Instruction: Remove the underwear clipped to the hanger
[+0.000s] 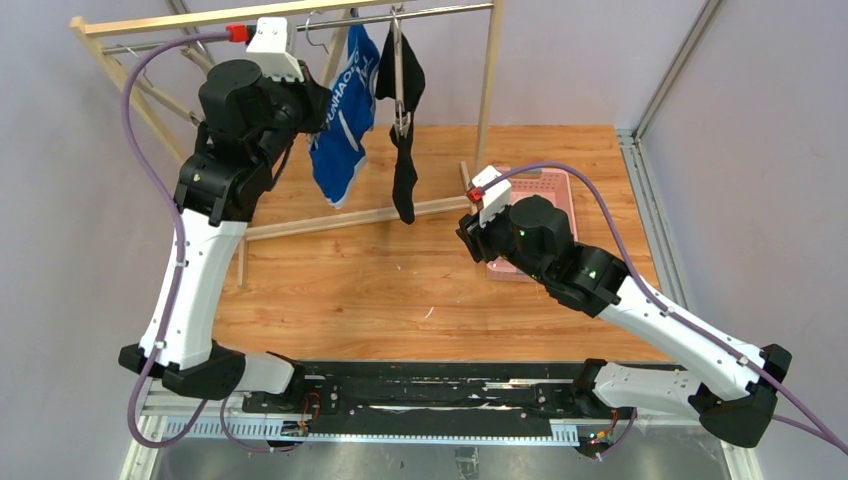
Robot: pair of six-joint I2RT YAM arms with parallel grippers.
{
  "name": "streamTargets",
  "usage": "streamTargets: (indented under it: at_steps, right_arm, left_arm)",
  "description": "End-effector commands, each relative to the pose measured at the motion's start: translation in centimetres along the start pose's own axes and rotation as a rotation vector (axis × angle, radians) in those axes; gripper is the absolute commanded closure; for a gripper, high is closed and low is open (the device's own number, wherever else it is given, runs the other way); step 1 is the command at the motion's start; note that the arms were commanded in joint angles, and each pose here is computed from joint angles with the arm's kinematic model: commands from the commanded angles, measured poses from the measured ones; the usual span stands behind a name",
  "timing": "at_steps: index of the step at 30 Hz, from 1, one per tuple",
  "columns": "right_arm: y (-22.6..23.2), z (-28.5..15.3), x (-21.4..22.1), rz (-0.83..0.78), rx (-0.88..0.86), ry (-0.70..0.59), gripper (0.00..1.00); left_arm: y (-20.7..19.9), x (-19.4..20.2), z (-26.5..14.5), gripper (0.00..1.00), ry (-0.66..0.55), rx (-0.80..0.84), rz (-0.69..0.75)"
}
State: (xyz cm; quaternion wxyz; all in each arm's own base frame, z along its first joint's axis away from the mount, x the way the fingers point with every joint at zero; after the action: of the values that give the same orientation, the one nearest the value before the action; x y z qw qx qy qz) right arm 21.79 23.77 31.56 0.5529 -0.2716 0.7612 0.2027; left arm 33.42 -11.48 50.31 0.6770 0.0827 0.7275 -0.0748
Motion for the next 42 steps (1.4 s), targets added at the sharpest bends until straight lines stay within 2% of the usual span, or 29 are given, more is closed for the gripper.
streamTargets:
  at_steps: [1,8,16,23,25,29,32,35,42]
  right_arm:
    - [0.4,0.0,-0.1,0.01,0.003,-0.022,0.57]
    - [0.2,0.1,0.2,0.009,0.016,-0.017,0.57]
    - [0.4,0.1,0.0,0.017,0.005,-0.026,0.57]
    - [0.4,0.1,0.3,0.015,0.003,-0.025,0.57]
    - [0.4,0.2,0.4,0.013,0.007,-0.023,0.57]
    - [0.3,0.3,0.7,0.005,0.009,-0.016,0.57]
    - [0.1,0.3,0.7,-0.003,0.019,-0.016,0.57]
    - [-0.2,0.3,0.4,-0.011,0.038,-0.024,0.57]
    - [-1.7,0.2,0.4,-0.036,0.098,-0.021,0.53]
  left_arm:
    - [0.0,-3.6,-2.9,1.0,-0.163,0.022,-0.016]
    - [0.4,-1.2,-4.4,1.0,-0.13,0.021,0.008]
    - [0.7,2.6,-3.7,1.0,-0.004,-0.004,0.036]
    - [0.5,8.2,-3.9,1.0,0.15,0.003,0.03]
    - [0.6,9.4,-4.6,1.0,0.17,-0.004,0.011]
    - [1.7,9.8,-7.5,1.0,0.134,-0.054,-0.014]
    - [1.5,10.1,-9.2,1.0,0.143,-0.017,-0.009]
    - [0.8,11.4,-10.5,1.0,0.219,0.049,0.018]
    - [-0.8,17.4,-13.5,1.0,0.521,0.215,0.068]
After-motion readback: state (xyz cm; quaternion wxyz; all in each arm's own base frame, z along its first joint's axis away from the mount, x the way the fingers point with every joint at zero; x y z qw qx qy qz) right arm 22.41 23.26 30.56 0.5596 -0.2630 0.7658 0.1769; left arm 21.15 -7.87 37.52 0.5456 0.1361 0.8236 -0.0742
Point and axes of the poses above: each gripper's point midway between its finger pads, its own z axis out along the fingers, its own y axis along the line the jaws close on, x = y × z, the point moved 3 cm from there along -z, back along the fingers, and after that the axes turned 8 degrees about z, right-handed, at the moved point
